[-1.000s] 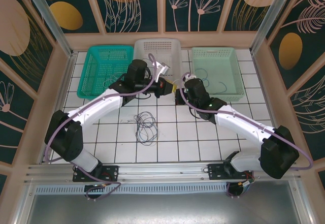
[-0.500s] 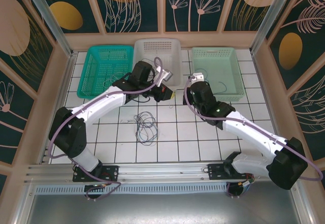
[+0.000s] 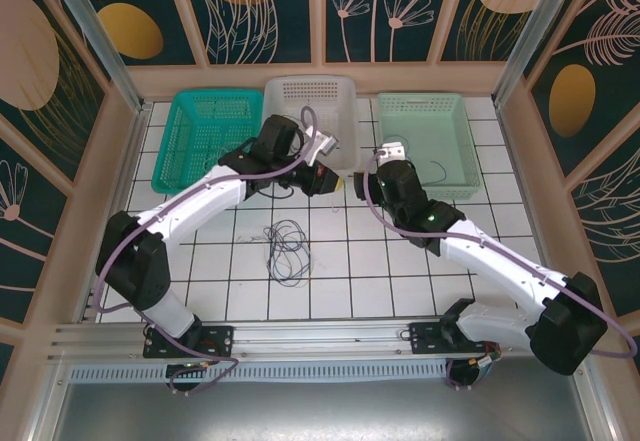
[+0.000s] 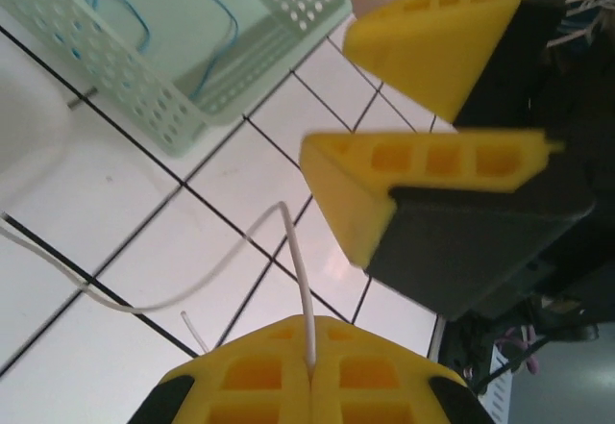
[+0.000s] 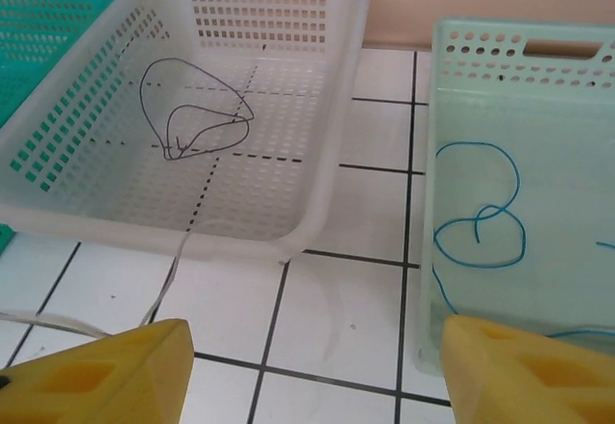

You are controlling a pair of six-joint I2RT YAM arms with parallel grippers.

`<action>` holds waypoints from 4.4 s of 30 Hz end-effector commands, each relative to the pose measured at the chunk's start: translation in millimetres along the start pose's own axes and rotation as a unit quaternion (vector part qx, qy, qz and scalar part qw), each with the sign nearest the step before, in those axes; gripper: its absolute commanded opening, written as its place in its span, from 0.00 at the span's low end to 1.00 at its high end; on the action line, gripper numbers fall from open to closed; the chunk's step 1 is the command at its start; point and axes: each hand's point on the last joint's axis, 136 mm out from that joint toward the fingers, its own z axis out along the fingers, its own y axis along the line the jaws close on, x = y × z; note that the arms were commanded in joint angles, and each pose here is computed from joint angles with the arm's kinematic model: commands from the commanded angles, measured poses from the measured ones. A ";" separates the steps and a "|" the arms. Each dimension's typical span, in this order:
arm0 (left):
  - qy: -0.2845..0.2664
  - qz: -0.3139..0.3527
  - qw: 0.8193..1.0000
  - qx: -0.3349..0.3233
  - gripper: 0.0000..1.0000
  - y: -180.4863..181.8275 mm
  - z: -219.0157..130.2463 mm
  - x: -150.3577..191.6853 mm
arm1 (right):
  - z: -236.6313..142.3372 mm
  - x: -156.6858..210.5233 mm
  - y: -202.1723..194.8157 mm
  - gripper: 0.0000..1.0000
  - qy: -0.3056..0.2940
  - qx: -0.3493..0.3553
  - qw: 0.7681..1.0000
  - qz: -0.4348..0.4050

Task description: Untangle the cables

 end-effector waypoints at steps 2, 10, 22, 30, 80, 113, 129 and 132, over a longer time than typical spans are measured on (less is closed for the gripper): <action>-0.069 -0.030 0.995 -0.066 0.00 21.2 -45.8 -51.3 | -18.0 -22.5 -15.8 0.78 -0.044 0.018 0.998 0.044; -0.210 -0.026 0.956 -0.201 0.00 52.4 -164.3 -109.1 | -29.9 -13.7 -29.0 0.82 -0.050 0.010 0.996 0.078; -0.287 -0.134 0.875 -0.367 0.00 171.3 -254.1 -69.3 | -1.3 32.1 8.3 0.70 0.040 -0.076 0.994 0.075; -0.269 -0.195 0.870 -0.366 0.00 229.1 -244.2 -32.9 | 11.9 65.9 60.1 0.64 0.097 -0.167 0.979 0.072; -0.302 -0.168 0.877 -0.335 0.98 186.2 -231.8 33.4 | -3.6 81.2 226.2 0.00 0.175 -0.382 0.905 -0.070; -0.287 0.083 0.952 -0.061 0.94 37.6 -161.1 -1.8 | -119.7 -122.1 135.2 0.00 -0.100 -0.402 0.910 -0.019; -0.240 0.095 0.966 0.010 0.89 5.3 -99.7 17.3 | -113.5 -142.3 130.9 0.00 -0.121 -0.388 0.913 -0.007; -0.237 0.108 0.965 0.028 0.89 -4.5 -97.4 15.5 | -118.3 -159.6 125.7 0.00 -0.147 -0.377 0.915 0.000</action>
